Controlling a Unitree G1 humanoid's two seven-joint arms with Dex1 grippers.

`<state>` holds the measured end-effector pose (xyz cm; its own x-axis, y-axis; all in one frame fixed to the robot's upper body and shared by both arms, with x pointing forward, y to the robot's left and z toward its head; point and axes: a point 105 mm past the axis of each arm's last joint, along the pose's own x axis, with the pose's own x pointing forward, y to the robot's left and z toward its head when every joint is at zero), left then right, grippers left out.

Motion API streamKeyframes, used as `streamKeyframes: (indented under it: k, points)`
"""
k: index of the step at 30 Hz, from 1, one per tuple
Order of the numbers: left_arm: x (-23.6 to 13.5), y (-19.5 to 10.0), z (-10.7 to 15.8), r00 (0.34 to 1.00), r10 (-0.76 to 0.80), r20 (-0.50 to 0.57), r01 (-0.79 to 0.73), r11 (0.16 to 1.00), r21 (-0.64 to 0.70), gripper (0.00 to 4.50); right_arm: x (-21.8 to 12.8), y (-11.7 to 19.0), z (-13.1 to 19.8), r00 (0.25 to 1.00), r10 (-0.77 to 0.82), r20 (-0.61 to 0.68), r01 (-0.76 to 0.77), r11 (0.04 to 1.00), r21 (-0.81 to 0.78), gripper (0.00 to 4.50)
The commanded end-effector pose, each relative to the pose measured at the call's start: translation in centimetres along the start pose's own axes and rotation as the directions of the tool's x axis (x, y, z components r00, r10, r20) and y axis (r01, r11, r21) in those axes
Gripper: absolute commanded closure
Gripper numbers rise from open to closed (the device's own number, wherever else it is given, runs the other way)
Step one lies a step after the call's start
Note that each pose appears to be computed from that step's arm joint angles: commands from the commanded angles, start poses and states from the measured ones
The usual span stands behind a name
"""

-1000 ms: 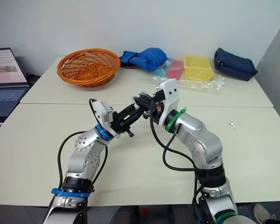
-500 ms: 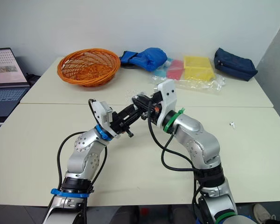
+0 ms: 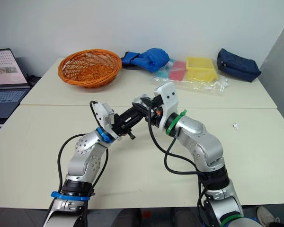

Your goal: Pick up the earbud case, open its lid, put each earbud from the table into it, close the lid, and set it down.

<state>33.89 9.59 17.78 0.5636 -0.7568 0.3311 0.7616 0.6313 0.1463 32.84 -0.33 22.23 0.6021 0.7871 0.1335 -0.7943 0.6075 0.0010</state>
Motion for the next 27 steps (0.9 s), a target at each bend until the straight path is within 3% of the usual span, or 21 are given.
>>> streamKeyframes:
  k: [1,5,8,12,15,20,24,27]
  points:
    - [0.5,-0.3,2.2,0.997,-0.025,0.072,0.022,0.998,0.051,3.75,-0.1,-0.6,0.2,0.999,-0.032,0.006,0.032,0.999,-0.017,2.41]
    - [0.6,-0.2,2.1,0.997,-0.025,0.07,0.022,0.999,0.05,3.75,-0.3,-0.7,0.8,0.999,-0.027,0.036,0.028,0.999,-0.021,2.41]
    - [0.4,-0.1,1.9,0.998,-0.021,0.063,0.018,0.999,0.046,3.75,-1.8,-0.3,3.2,0.991,0.044,0.13,-0.045,0.999,0.006,2.41]
    - [0.2,-0.1,1.6,0.998,-0.02,0.057,0.018,0.999,0.045,3.75,-3.7,0.8,3.7,0.984,0.161,0.077,-0.16,0.987,-0.017,2.41]
    - [0.1,-0.1,1.5,0.998,-0.019,0.055,0.017,0.999,0.042,3.75,-6.2,-0.5,4.4,0.988,0.153,0.005,-0.153,0.988,-0.037,2.41]
    - [0.0,0.1,1.3,0.998,-0.011,0.055,0.008,0.999,0.044,3.75,-11.6,-8.7,2.6,0.96,-0.202,-0.194,0.181,0.976,-0.124,2.41]
    - [0.1,0.0,1.3,0.998,0.0,0.061,-0.002,0.999,0.039,3.75,-15.4,-14.0,0.1,0.852,-0.462,-0.246,0.423,0.884,-0.198,2.41]
    - [0.2,-0.3,1.2,0.998,-0.009,0.058,0.007,0.999,0.034,3.75,-17.5,-16.6,-1.3,0.779,-0.568,-0.264,0.524,0.822,-0.222,1.82]
